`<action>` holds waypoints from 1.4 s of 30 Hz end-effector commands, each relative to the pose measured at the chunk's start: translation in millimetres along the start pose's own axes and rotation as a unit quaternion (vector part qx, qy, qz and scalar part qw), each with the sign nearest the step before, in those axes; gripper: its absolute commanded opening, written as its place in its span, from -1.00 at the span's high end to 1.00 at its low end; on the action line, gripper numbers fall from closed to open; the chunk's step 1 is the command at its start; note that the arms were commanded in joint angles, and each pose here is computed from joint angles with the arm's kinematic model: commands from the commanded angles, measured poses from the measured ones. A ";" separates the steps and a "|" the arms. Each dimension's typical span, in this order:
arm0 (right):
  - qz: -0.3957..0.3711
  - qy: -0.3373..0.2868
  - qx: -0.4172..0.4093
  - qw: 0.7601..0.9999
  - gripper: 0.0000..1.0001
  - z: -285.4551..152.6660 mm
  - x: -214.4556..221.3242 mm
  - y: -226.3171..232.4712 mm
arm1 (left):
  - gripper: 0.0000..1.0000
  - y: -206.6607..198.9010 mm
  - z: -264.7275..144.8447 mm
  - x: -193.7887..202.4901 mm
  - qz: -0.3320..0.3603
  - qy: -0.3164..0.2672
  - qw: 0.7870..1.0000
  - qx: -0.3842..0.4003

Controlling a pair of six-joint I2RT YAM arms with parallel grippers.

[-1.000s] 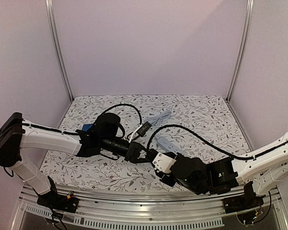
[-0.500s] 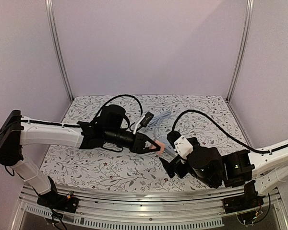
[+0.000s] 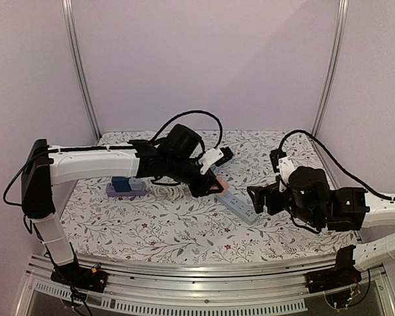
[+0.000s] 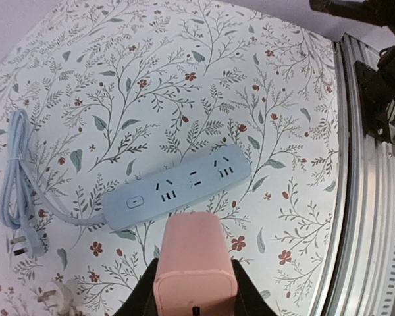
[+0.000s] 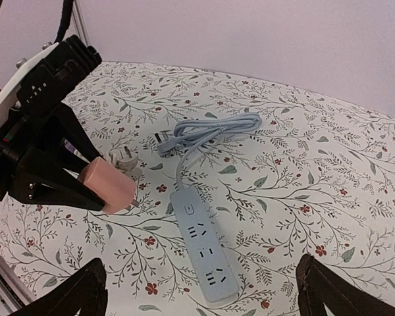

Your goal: Insert the plug

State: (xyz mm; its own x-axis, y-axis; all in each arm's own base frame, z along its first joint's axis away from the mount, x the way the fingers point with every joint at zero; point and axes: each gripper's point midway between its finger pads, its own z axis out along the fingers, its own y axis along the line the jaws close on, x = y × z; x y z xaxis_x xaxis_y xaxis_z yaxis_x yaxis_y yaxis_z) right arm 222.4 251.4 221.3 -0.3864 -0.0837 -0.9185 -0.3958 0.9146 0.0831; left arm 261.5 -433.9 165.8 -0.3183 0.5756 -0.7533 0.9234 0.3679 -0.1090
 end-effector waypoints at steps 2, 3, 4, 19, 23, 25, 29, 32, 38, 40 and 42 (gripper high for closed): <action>0.025 0.003 0.006 1.000 -0.98 -4.0 7.3 -17.0 | 1.00 11.7 4.0 18.2 0.200 0.097 0.975 -0.001; 0.025 -0.002 0.011 1.000 -0.98 -5.0 6.8 -20.4 | 1.00 5.6 6.5 28.3 0.233 0.122 0.964 0.023; 0.029 -0.007 0.015 0.999 -0.98 -6.7 5.4 -24.0 | 1.00 -0.4 12.9 42.3 0.269 0.153 0.950 0.050; 0.048 -0.033 0.021 0.998 -0.97 -16.0 5.2 -37.8 | 1.00 13.9 44.6 76.2 0.504 0.306 0.799 0.119; 0.046 -0.031 0.019 0.998 -0.97 -15.0 8.1 -37.6 | 1.00 12.5 48.7 69.9 0.548 0.288 0.775 0.129; 0.045 -0.028 0.019 0.998 -0.97 -14.6 10.3 -37.8 | 1.00 11.9 50.4 68.6 0.573 0.284 0.757 0.135; 0.045 -0.025 0.017 0.999 -0.96 -14.6 13.1 -37.8 | 1.00 13.1 57.1 60.0 0.599 0.272 0.740 0.138; 0.045 -0.021 0.012 0.999 -0.96 -14.4 15.9 -36.7 | 1.00 11.7 61.7 52.4 0.614 0.256 0.732 0.143; 0.048 -0.017 0.014 0.999 -0.95 -15.8 18.0 -38.8 | 1.00 17.1 76.7 45.1 0.626 0.247 0.726 0.141; 0.053 -0.020 0.013 0.998 -0.95 -17.7 16.8 -39.9 | 1.00 18.1 82.1 43.8 0.626 0.242 0.728 0.141; 0.057 -0.024 0.011 0.998 -0.95 -19.6 15.5 -40.8 | 1.00 20.4 87.5 39.4 0.624 0.233 0.734 0.136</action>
State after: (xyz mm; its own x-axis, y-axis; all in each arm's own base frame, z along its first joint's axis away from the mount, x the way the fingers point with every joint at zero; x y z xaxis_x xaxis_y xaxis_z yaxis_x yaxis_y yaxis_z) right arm 217.2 211.9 213.2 -0.3838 0.0203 -0.9232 -0.3460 0.9238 0.1641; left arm 285.0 -460.6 87.1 0.8176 0.5726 -0.0604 0.5605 -0.7677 0.3106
